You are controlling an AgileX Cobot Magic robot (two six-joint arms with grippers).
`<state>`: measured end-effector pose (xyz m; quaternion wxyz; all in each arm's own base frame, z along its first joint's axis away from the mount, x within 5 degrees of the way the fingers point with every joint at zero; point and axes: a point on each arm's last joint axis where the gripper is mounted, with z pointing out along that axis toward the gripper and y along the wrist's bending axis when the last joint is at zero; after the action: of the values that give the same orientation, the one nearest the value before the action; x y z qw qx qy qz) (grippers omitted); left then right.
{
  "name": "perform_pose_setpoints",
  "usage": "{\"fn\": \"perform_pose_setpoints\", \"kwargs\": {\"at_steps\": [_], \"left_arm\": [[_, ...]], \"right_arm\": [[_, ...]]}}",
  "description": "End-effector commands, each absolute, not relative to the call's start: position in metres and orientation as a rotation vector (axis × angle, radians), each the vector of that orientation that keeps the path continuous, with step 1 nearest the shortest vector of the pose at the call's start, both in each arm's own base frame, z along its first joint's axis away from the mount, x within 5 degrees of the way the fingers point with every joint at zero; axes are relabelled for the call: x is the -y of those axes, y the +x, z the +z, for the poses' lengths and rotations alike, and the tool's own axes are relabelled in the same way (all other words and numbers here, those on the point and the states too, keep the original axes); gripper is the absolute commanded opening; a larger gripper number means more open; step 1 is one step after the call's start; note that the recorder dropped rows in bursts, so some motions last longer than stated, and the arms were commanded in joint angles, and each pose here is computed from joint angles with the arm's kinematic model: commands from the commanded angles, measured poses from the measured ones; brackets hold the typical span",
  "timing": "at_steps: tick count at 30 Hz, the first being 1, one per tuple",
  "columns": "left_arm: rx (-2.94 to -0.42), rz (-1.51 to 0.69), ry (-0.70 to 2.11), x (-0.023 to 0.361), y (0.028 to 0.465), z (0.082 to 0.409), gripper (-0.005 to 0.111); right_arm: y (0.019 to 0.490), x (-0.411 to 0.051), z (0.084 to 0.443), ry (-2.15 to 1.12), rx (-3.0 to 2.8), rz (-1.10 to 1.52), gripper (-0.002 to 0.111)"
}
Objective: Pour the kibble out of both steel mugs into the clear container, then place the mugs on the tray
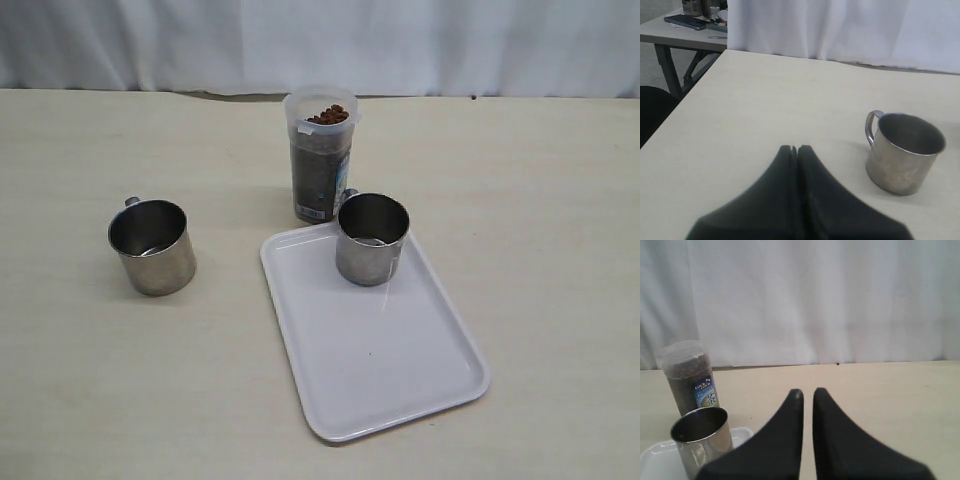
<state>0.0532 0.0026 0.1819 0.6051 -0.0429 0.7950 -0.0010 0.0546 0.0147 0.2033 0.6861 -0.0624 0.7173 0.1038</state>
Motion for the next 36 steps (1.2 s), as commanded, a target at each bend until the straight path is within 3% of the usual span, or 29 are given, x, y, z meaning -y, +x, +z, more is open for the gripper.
{"fn": "perform_pose_setpoints", "kwargs": {"at_steps": [1, 6, 16, 24, 26, 31, 36], "left_arm": [[-1.827, -0.005, -0.093, -0.002, 0.053, 0.182, 0.0], [-1.828, 0.014, -0.076, -0.003, 0.053, 0.182, 0.0], [-1.811, 0.324, 0.152, -0.011, 0.053, 0.184, 0.0], [-1.603, 0.562, 0.375, -0.011, 0.056, 0.201, 0.0], [-1.517, 0.507, 0.364, -0.006, 0.056, 0.208, 0.0], [-1.182, 0.055, 0.123, 0.008, 0.05, 0.239, 0.0], [-0.927, -0.038, 0.173, 0.017, 0.038, 0.259, 0.0]], "right_arm": [[0.054, -0.015, 0.202, -0.126, -1.609, 0.258, 0.005], [0.054, -0.015, 0.202, -0.126, -1.609, 0.258, 0.005], [0.054, -0.015, 0.202, -0.126, -1.609, 0.258, 0.005], [0.054, -0.015, 0.202, -0.126, -1.609, 0.258, 0.005], [0.054, -0.015, 0.202, -0.126, -1.609, 0.258, 0.005], [0.054, -0.015, 0.202, -0.126, -1.609, 0.258, 0.005], [0.054, -0.015, 0.202, -0.126, -1.609, 0.258, 0.005]]}}
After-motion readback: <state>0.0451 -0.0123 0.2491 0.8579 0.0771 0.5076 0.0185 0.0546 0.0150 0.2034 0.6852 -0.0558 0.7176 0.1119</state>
